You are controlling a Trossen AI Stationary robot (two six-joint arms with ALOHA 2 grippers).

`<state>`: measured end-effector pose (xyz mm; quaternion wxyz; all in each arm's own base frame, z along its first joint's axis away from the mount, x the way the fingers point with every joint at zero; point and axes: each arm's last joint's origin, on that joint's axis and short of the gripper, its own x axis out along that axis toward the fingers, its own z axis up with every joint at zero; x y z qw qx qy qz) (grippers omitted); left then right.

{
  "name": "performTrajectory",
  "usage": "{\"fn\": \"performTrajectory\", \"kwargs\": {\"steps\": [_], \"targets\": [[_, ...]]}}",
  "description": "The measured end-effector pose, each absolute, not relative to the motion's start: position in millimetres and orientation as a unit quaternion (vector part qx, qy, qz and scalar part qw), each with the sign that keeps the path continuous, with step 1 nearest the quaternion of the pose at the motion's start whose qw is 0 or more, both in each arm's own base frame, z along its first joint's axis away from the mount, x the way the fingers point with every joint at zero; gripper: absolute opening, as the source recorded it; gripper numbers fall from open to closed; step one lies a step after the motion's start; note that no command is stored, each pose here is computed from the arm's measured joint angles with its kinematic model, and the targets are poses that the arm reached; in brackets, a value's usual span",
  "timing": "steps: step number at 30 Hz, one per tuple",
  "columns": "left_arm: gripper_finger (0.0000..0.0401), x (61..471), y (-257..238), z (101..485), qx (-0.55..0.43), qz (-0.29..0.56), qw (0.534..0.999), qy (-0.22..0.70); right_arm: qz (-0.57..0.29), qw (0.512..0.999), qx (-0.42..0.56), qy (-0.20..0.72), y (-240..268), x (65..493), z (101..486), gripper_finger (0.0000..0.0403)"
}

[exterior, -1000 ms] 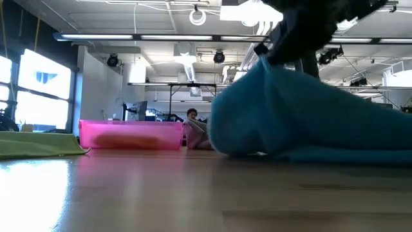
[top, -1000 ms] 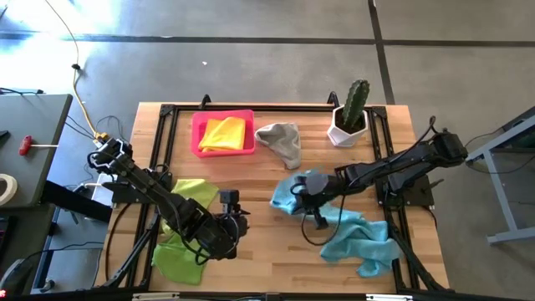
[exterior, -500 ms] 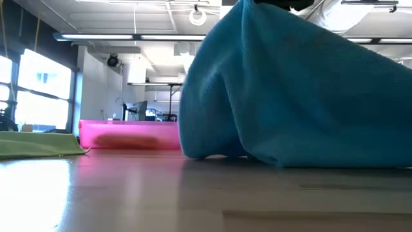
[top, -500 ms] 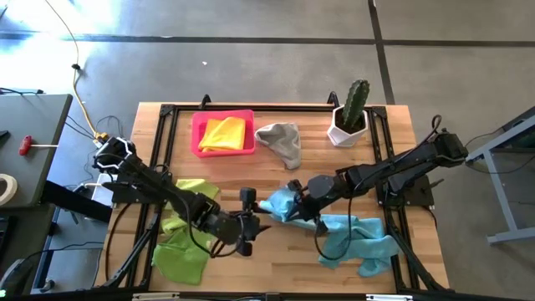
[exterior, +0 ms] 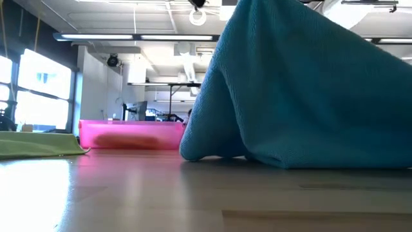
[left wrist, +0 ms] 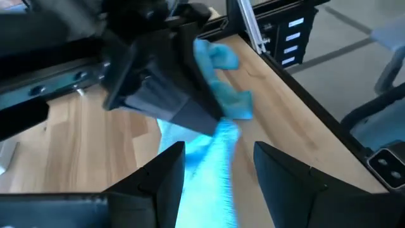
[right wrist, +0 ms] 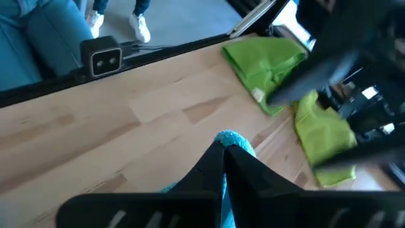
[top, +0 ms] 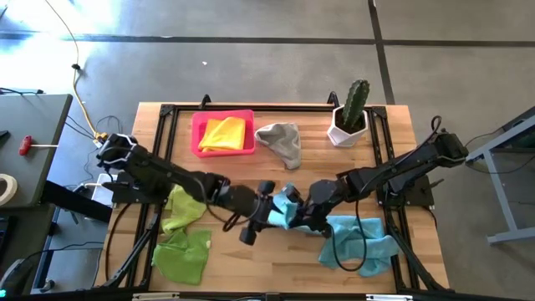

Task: Fold microfiber towels
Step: Fold the top blue towel on the table

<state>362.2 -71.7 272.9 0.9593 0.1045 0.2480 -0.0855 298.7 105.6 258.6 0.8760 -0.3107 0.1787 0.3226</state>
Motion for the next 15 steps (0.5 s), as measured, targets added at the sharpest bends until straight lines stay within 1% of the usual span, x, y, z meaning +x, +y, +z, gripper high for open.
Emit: {"fn": "performTrajectory", "kwargs": {"steps": [7,15], "targets": [[0.0177,366,-50,274,0.069,-0.133,0.959,0.24,0.312,0.894,-0.284,0.155,107,302,265,0.0],[0.0177,362,-55,269,0.019,-0.201,0.941,0.271,0.237,0.911,-0.312,0.128,104,308,280,0.0]]}}
